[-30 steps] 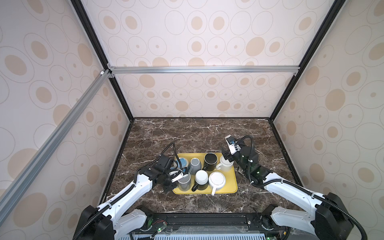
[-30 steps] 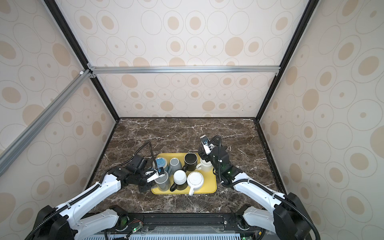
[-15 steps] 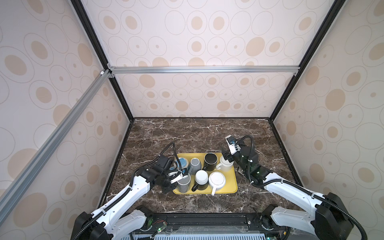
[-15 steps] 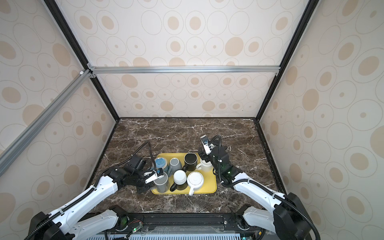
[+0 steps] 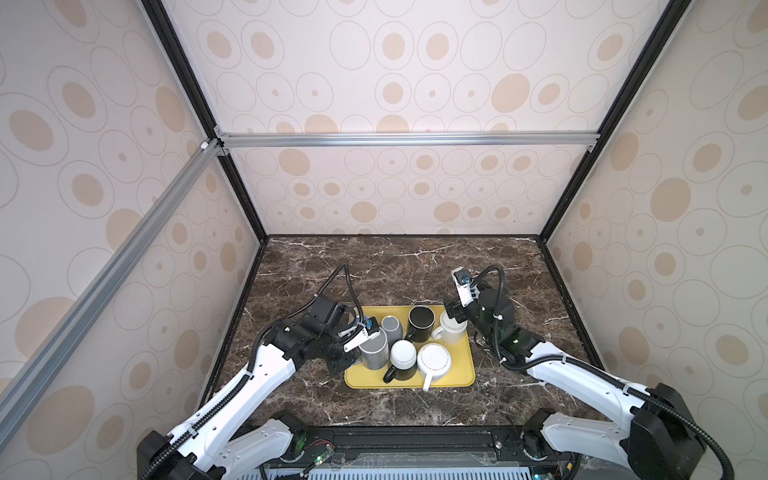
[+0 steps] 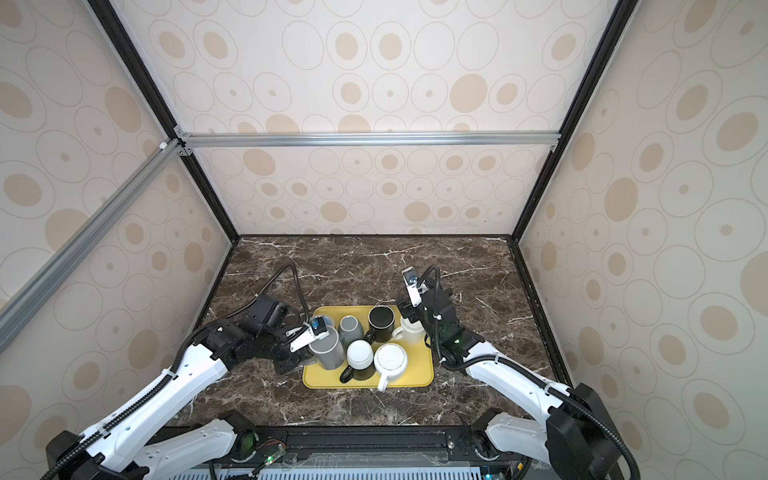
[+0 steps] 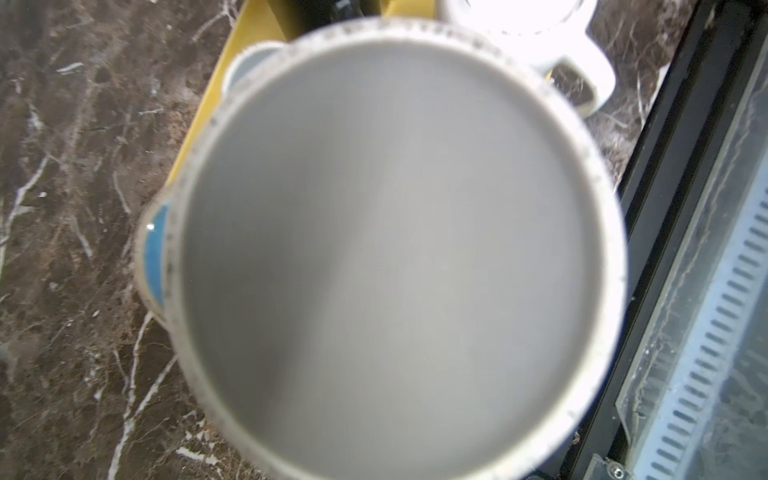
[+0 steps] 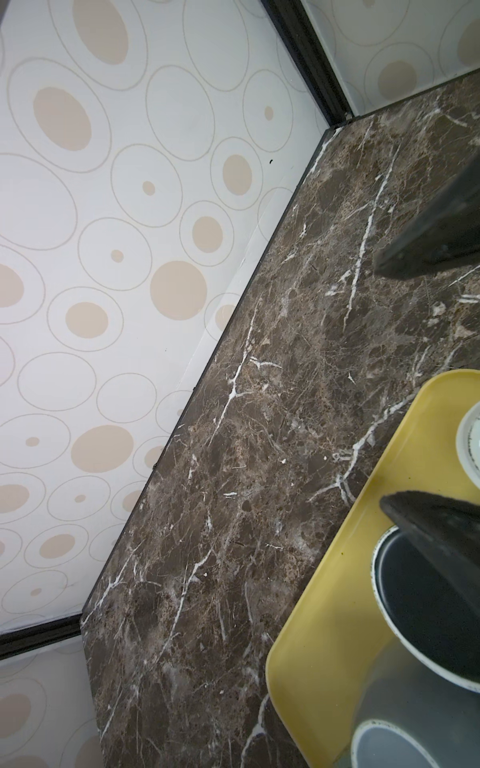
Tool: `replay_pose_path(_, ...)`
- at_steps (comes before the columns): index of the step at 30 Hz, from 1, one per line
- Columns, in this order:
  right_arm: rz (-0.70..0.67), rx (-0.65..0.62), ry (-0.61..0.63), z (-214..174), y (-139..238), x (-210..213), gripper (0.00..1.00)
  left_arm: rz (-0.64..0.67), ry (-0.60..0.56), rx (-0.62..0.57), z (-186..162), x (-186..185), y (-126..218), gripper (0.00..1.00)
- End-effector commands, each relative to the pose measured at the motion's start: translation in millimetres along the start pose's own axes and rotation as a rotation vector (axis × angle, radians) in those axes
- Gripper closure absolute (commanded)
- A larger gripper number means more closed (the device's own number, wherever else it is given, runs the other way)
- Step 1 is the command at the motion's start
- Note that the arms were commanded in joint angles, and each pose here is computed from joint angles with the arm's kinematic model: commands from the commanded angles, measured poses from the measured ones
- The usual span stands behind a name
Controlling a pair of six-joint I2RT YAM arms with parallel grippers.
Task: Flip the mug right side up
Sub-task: 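Grasp the grey mug with the left gripper and lift it off the tray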
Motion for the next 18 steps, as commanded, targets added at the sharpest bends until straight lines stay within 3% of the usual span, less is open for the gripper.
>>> replay_pose_path(1,-0.012,-0.002,-0.015,9,-2,0,0.18,0.029,0.015,-0.126,37,8,24,1.0)
replay_pose_path(12,-0.003,-0.006,-0.055,16,-3,0,0.18,0.089,0.076,-0.242,69,18,59,1.0)
replay_pose_path(18,0.017,-0.032,-0.084,28,-3,1,0.19,0.122,0.185,-0.329,94,31,76,1.0)
Point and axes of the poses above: each gripper's point midway between its finger pads, its own y axis back along the fingers, its own x axis along the line the jaws close on, z = x × y, the point moved 6 cm from there along y, back along the fingers, and after that the axes turned 1 degree about -y, right-handed, at the moved point
